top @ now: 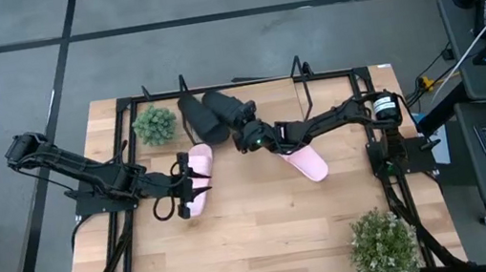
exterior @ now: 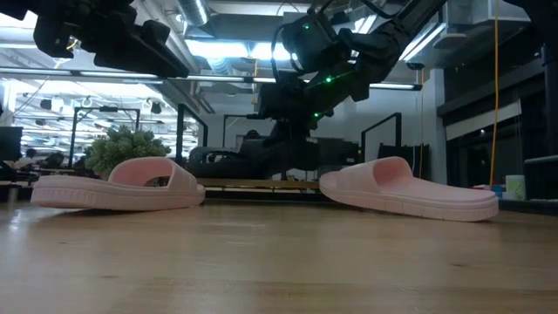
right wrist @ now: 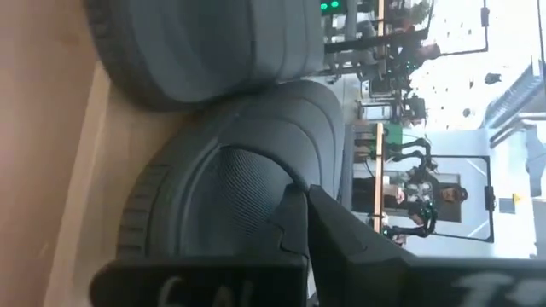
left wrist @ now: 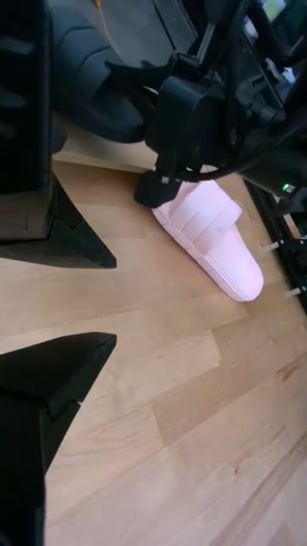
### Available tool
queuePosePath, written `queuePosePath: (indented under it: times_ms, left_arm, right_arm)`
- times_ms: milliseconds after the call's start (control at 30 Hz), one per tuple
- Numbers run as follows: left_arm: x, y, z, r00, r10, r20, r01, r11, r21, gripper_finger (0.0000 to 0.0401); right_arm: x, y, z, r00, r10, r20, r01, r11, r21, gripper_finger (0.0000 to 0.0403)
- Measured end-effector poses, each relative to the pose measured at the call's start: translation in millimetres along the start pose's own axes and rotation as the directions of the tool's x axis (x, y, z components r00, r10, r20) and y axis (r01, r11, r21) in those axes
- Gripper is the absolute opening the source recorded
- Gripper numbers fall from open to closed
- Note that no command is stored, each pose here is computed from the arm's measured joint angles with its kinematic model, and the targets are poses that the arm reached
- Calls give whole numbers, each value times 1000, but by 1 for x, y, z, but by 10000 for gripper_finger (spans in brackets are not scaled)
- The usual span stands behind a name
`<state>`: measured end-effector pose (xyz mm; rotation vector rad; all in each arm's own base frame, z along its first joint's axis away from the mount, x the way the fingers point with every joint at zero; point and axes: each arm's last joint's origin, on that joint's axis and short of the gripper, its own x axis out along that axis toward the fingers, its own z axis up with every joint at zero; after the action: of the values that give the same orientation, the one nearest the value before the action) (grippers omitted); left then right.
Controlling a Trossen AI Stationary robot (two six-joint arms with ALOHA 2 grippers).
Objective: Pick and place slides into the shelf
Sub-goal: Put the black slide on the shelf
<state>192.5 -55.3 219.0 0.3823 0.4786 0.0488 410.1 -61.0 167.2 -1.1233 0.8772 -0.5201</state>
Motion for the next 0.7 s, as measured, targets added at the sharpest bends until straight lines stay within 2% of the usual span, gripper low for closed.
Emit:
queuePosePath:
  times_ms: [300,533,700]
  left_arm:
    - [0,0,0,1000,0,0,0,1000,0,124]
    - [0,0,0,1000,0,-1,0,1000,0,124]
    - [0,0,-1,1000,-2,-9,2,1000,3,124]
  right_arm:
    - [-6,-13,17,999,-27,43,25,999,28,1]
    - [-6,-17,19,999,-32,41,30,998,52,7]
    - [-6,-13,17,1000,2,23,-3,1000,21,6]
